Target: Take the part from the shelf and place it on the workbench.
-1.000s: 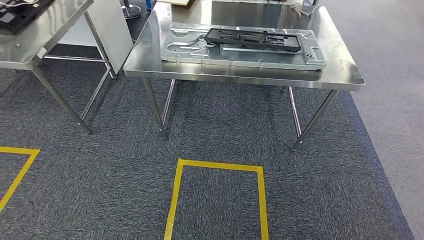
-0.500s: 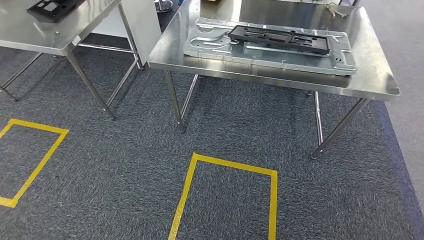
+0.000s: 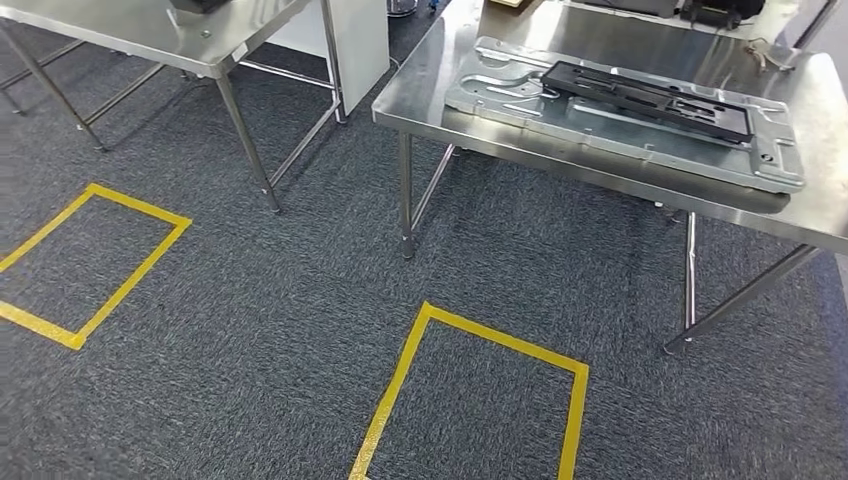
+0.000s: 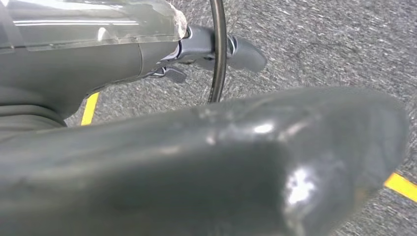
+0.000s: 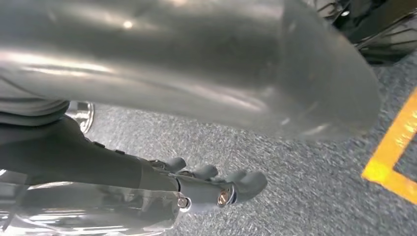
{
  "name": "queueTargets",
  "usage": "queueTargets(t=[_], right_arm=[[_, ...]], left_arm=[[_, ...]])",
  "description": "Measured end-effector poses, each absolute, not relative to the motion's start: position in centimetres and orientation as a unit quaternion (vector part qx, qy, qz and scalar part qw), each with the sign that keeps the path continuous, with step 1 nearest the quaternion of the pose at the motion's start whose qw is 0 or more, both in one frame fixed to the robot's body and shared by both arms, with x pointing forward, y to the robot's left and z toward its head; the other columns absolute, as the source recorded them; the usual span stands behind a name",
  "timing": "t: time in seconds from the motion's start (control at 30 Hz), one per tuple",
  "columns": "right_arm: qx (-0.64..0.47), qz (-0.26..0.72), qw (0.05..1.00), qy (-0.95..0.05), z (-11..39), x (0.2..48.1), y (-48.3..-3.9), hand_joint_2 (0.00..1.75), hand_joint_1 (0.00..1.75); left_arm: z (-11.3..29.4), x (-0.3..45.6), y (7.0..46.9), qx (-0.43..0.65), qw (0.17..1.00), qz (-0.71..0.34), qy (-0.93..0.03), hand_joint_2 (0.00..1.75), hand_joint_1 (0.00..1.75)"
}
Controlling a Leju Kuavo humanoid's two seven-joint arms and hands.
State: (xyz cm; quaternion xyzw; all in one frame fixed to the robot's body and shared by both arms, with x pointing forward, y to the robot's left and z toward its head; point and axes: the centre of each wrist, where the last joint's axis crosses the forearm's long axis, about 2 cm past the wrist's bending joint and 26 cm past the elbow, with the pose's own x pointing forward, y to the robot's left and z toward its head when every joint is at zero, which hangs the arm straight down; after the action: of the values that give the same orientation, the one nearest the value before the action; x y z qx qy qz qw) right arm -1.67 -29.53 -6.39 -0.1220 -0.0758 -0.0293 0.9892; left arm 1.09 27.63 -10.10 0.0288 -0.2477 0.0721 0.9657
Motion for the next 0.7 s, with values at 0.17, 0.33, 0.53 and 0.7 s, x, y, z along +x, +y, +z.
queueTargets(t=[0.17, 0.33, 0.53, 0.7], right_arm=[[-0.122, -0.029, 0.989, -0.074, -6.37, -1.84, -29.52, 0.0, 0.0], [-0.121, -0.029, 0.99, -0.073, -6.37, -1.97, -29.53, 0.0, 0.0], [-0.122, -0.023, 0.99, -0.074, -6.36, -2.0, -29.69, 0.0, 0.0], [-0.122, -0.022, 0.989, -0.075, -6.37, -1.95, -29.77, 0.0, 0.0]], left_arm=[[-10.07, 1.03, 27.43, 0.027, 0.966, 0.072, -0.247, 0.0, 0.0], [-10.02, 1.15, 27.41, 0.029, 0.966, 0.073, -0.248, 0.0, 0.0], [-9.97, 1.23, 27.48, 0.031, 0.966, 0.072, -0.248, 0.0, 0.0], [-9.97, 1.18, 27.46, 0.031, 0.966, 0.07, -0.248, 0.0, 0.0]])
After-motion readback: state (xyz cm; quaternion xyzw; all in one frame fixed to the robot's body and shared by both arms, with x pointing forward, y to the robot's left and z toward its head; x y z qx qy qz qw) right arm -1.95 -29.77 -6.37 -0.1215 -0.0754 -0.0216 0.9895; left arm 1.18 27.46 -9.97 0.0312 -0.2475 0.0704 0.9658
